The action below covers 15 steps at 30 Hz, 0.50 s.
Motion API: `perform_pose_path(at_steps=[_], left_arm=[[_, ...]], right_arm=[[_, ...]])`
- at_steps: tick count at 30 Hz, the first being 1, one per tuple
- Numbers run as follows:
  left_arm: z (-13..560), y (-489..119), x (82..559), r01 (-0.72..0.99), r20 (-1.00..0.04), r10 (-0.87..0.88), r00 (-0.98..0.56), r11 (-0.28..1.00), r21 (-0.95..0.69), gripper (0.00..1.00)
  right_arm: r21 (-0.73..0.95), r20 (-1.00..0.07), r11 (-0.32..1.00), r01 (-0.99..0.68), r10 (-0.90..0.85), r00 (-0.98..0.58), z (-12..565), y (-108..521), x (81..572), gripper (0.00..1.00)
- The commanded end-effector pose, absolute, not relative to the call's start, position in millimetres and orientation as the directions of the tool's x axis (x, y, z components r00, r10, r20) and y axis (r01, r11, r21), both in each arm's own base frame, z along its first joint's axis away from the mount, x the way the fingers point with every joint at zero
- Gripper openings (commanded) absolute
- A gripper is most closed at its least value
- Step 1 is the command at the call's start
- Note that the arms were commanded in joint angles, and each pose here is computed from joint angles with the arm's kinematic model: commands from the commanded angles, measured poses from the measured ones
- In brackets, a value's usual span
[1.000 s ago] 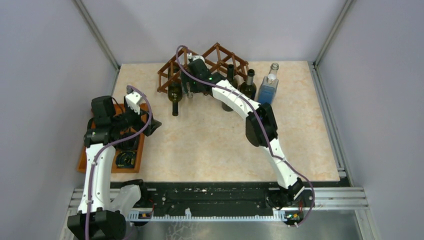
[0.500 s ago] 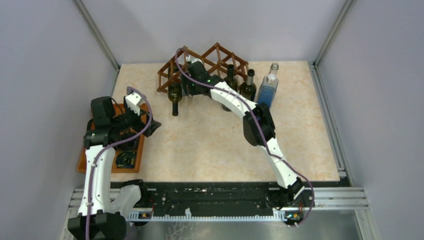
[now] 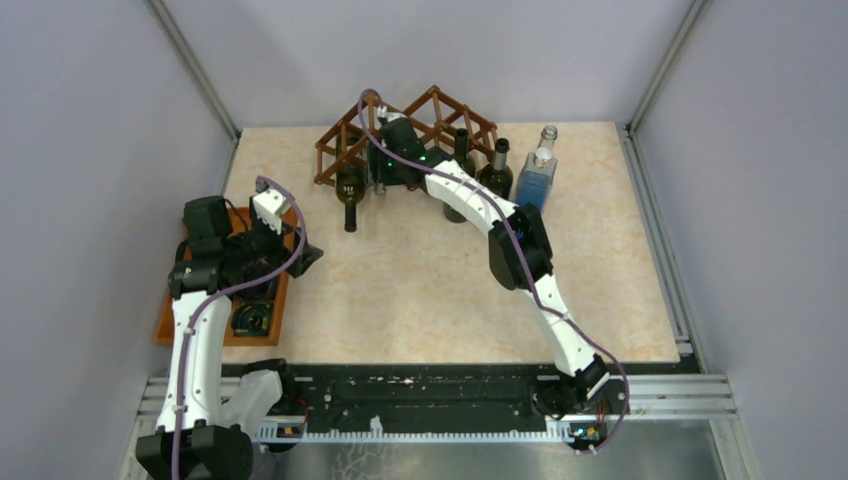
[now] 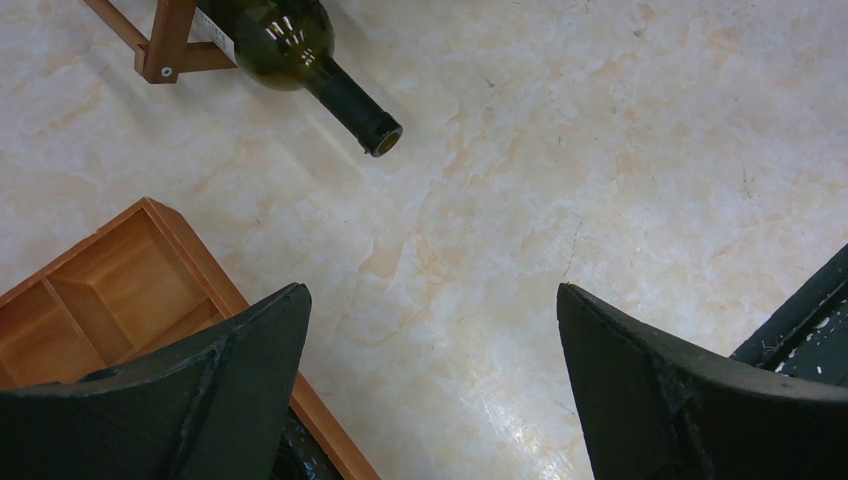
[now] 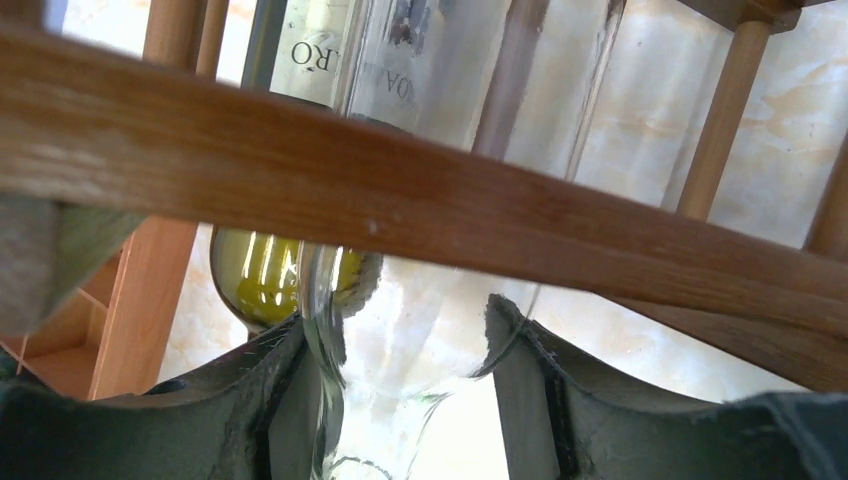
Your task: Take the wine bottle off the wine rack
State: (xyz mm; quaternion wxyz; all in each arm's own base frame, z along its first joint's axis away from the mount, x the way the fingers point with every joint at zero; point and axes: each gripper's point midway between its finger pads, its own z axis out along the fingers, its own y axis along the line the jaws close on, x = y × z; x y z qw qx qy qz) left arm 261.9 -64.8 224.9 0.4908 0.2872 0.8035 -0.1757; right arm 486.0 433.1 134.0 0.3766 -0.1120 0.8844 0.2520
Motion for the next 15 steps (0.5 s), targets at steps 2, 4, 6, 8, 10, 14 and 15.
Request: perform_pose_path(at_steps=[2,4,6,8,10,14,15], left_arm=[[223.6,-65.6,258.5,0.645,-0.892,0.295,-0.341,0.765,0.007,0.99],[223.5,-66.2,258.1,0.648,-0.892,0.298,-0.339,0.761,0.008,0.99],[224.0,-66.6,258.2,0.652,-0.893,0.3,-0.334,0.759,0.011,0.99],[224.3,-66.9,258.1,0.655,-0.894,0.302,-0.33,0.756,0.014,0.99],[224.7,-67.2,258.1,0.661,-0.895,0.309,-0.321,0.75,0.021,0.99],[224.4,-68.6,257.7,0.672,-0.896,0.313,-0.314,0.741,0.023,0.99],[224.2,-69.0,257.2,0.674,-0.897,0.316,-0.31,0.738,0.026,0.99]], right_arm=[[0.413,-0.753,0.815,-0.407,0.054,-0.656,158.0,443.5,500.2,0.46],[0.42,-0.751,0.81,-0.409,0.057,-0.658,161.7,444.0,498.2,0.37],[0.426,-0.75,0.805,-0.413,0.059,-0.659,165.5,443.8,494.8,0.29],[0.431,-0.751,0.803,-0.411,0.066,-0.657,169.0,441.3,490.9,0.19],[0.437,-0.747,0.804,-0.403,0.075,-0.661,167.9,436.9,484.8,0.11],[0.446,-0.752,0.805,-0.392,0.099,-0.652,173.4,430.8,472.5,0.0],[0.449,-0.752,0.804,-0.39,0.104,-0.651,175.4,430.7,468.3,0.0]])
